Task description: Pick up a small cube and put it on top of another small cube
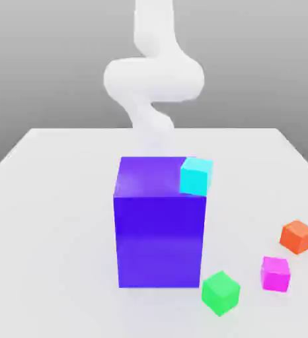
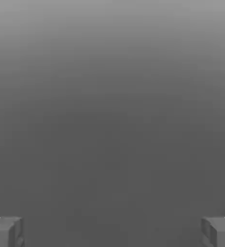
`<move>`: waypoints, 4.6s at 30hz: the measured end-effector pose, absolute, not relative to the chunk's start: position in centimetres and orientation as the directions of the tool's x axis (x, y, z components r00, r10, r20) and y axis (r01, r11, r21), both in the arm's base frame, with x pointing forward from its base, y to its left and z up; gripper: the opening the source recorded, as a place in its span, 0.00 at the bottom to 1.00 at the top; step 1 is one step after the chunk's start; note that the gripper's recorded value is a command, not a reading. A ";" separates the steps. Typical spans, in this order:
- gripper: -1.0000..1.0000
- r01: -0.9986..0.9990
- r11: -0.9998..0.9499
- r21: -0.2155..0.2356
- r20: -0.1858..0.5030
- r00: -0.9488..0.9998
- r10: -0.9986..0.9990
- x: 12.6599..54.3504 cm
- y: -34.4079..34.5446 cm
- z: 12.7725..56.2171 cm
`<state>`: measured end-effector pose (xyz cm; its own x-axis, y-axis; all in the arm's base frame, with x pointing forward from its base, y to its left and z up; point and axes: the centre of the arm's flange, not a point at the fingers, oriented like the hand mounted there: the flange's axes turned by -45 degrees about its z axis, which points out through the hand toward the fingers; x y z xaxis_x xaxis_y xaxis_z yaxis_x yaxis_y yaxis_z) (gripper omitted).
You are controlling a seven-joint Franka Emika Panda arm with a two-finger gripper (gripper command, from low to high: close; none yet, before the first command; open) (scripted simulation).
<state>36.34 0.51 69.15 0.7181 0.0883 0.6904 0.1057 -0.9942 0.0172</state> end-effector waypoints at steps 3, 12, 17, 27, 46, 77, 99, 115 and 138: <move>0.50 0.249 -0.967 0.047 0.656 0.723 0.218 38.4 1.4 66.6; 0.50 0.620 -0.777 0.106 0.558 0.610 0.563 43.1 5.6 58.6; 0.50 0.780 -0.612 0.127 0.505 0.480 0.717 44.7 8.5 53.9; 0.50 0.967 -0.203 0.152 0.403 0.127 0.906 45.8 14.6 44.1; 0.50 0.781 0.609 0.137 0.190 -0.624 0.758 41.4 23.3 27.7; 0.00 0.167 0.986 0.000 -0.002 -0.986 0.167 36.4 24.9 12.9; 0.00 0.609 0.758 0.233 0.402 -0.770 0.495 36.3 25.8 27.3; 0.00 0.841 0.418 0.343 0.653 -0.534 0.537 34.8 23.7 45.2; 0.00 0.953 0.066 0.294 0.598 -0.238 0.765 27.1 26.1 54.5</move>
